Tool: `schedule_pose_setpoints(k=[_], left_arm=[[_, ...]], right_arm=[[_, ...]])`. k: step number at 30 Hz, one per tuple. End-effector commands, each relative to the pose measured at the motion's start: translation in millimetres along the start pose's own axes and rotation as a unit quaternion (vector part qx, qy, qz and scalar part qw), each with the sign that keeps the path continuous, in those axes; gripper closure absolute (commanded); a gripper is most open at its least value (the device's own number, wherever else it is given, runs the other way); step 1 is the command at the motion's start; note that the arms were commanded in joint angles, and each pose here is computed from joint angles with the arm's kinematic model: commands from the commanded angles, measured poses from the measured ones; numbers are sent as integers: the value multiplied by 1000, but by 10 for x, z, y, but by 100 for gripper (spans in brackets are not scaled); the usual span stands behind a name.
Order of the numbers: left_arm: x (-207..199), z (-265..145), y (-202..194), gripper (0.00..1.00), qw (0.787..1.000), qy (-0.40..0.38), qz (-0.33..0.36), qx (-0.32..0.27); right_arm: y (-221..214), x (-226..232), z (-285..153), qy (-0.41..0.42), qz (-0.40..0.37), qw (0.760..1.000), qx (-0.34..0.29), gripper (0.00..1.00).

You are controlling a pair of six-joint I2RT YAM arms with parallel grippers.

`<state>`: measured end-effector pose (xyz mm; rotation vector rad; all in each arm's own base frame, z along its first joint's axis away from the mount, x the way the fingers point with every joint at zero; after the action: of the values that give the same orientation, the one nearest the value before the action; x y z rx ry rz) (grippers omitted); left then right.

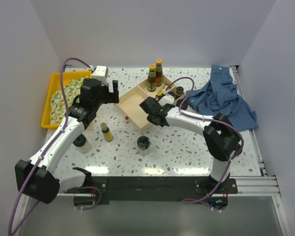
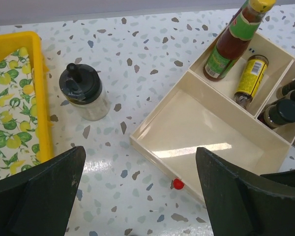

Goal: Organize the condiment bottles
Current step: Move the storage box to the center of the board.

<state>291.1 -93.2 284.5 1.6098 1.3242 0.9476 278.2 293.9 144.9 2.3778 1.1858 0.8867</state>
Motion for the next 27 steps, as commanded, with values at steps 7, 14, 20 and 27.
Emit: schedule_pose_setpoints(k=[7,14,20,27], left_arm=[[-259,208,313,5,991,-130,14,7],[-509,475,540,17,970,-244,19,-2],[-686,833,547,31,955,-297,25,4],[-1104,1216,388,39,949,-307,73,26]], right_arm=[[-131,37,-419,57,-64,996,14,98],[405,291,-883,90,-117,987,-65,48],[996,290,-1534,152,-121,973,-125,37],[1373,-191,-2180,257,-140,937,-191,36]])
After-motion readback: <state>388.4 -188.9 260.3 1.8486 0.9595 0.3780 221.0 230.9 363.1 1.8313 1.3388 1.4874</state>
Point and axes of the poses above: each gripper's point midway between its finger pads, its own z axis out along the fingers, its own x axis along the line the jaws close on, y = z × x, the point moved 9 cm from there along -z, back along the fingers, and after that the axes turned 7 degrees about z, right-handed, at the moved point
